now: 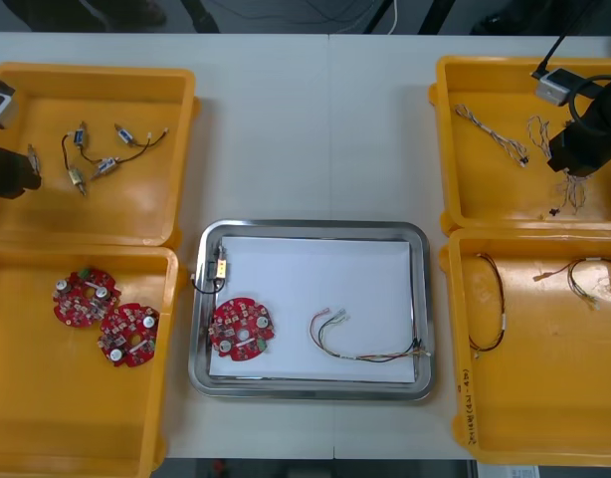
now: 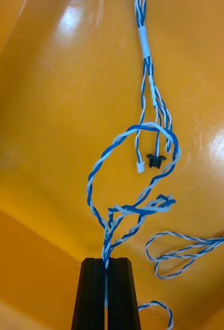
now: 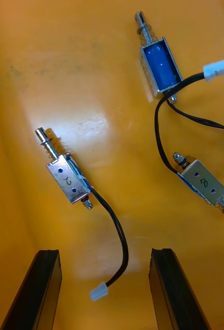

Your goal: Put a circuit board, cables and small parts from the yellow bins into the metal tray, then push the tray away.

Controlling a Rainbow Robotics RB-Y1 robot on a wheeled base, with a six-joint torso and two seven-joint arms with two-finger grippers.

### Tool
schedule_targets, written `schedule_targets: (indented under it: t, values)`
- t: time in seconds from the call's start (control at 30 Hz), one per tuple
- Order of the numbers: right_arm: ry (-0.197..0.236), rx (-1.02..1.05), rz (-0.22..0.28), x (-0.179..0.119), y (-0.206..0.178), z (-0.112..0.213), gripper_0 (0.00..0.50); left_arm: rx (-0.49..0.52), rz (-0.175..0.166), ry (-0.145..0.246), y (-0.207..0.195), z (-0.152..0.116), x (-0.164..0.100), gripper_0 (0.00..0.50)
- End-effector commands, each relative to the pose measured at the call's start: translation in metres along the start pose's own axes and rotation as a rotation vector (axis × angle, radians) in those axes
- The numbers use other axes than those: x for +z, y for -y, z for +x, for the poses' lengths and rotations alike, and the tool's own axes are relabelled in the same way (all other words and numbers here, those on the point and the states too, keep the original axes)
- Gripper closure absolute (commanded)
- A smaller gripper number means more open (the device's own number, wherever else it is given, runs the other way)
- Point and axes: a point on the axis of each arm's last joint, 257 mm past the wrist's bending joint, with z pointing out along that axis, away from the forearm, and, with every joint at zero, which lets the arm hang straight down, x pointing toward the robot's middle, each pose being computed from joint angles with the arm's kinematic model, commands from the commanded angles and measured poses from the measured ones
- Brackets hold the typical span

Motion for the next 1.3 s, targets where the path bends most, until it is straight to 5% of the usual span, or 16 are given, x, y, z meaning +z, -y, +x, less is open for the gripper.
schedule_targets:
  t: [0.03, 0.17, 0.4, 0.47, 0.53, 0.97, 1.3]
  values:
    - [0.016, 0.028, 0.080, -0.056, 0.023, -0.003, 0.500, 0.084, -0.047, -0.017, -0.024, 0.013, -0.007, 0.000]
    - [-0.023, 0.022, 0.096, -0.079, 0.019, 0.014, 0.500, 0.094, -0.049, -0.025, -0.021, 0.018, -0.001, 0.000]
    - [0.062, -0.011, 0.195, -0.110, 0.026, 0.004, 0.500, 0.082, -0.043, -0.030, -0.021, 0.024, 0.005, 0.025]
    - [0.093, -0.046, 0.231, -0.122, 0.023, -0.004, 0.500, 0.079, -0.042, -0.030, -0.021, 0.024, 0.005, 0.329]
    - [0.115, -0.076, 0.254, -0.129, 0.018, -0.009, 0.500, 0.079, -0.041, -0.029, -0.021, 0.024, 0.005, 0.500]
    - [0.270, -0.321, 0.148, -0.137, -0.070, -0.027, 0.500, 0.061, -0.025, -0.016, -0.017, 0.019, 0.003, 0.500]
    - [0.254, -0.633, 0.052, -0.133, -0.160, -0.037, 0.500, -0.027, 0.038, -0.046, 0.007, 0.015, -0.007, 0.500]
